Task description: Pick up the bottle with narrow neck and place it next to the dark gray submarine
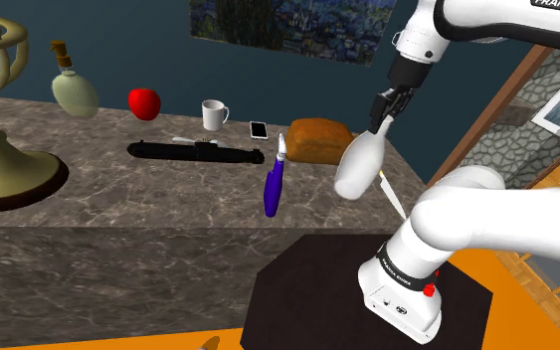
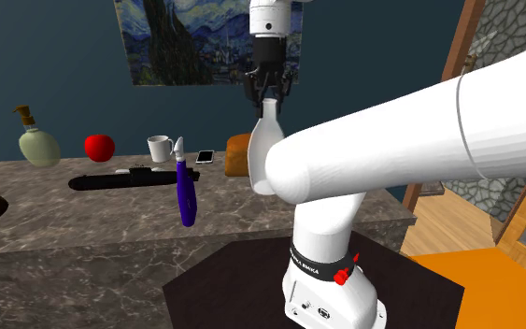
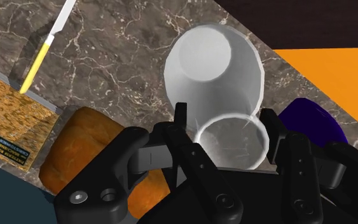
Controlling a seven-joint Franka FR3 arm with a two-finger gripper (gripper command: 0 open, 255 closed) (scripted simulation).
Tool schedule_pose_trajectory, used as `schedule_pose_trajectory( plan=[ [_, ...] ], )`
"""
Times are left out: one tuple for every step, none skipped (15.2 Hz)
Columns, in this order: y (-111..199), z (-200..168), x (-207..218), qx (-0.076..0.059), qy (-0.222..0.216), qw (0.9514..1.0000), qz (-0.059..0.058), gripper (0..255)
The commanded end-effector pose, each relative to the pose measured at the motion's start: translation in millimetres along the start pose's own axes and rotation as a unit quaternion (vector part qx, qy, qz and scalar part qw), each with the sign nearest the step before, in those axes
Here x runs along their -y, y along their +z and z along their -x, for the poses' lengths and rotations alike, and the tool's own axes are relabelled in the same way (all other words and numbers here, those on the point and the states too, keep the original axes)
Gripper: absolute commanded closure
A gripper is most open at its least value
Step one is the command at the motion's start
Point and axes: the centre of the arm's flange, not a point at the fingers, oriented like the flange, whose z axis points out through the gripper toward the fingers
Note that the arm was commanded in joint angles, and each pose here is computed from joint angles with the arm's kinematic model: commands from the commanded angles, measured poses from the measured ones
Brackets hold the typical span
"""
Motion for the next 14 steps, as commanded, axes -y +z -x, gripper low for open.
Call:
schedule_pose_trajectory(
  plan=[
    [-9.5,-0.2,1.3,0.0,0.0,1.0,0.0,255],
    [-14.8,-0.2,1.3,0.0,0.0,1.0,0.0,255],
    [-20.0,-0.3,1.3,0.0,0.0,1.0,0.0,255],
    [-25.3,-0.3,1.4,0.0,0.0,1.0,0.0,255],
    [-30.6,-0.3,1.4,0.0,0.0,1.0,0.0,255],
    [-35.9,-0.4,1.4,0.0,0.0,1.0,0.0,255],
    [-41.2,-0.5,1.4,0.0,0.0,1.0,0.0,255],
    [-46.4,-0.5,1.5,0.0,0.0,1.0,0.0,255],
    [-51.7,-0.6,1.5,0.0,0.0,1.0,0.0,255],
    [-57.0,-0.6,1.5,0.0,0.0,1.0,0.0,255],
    [-62.3,-0.7,1.6,0.0,0.0,1.0,0.0,255],
    [-67.6,-0.7,1.6,0.0,0.0,1.0,0.0,255],
    [-72.8,-0.8,1.6,0.0,0.0,1.0,0.0,255],
    [-78.1,-0.8,1.6,0.0,0.0,1.0,0.0,255]
  ],
)
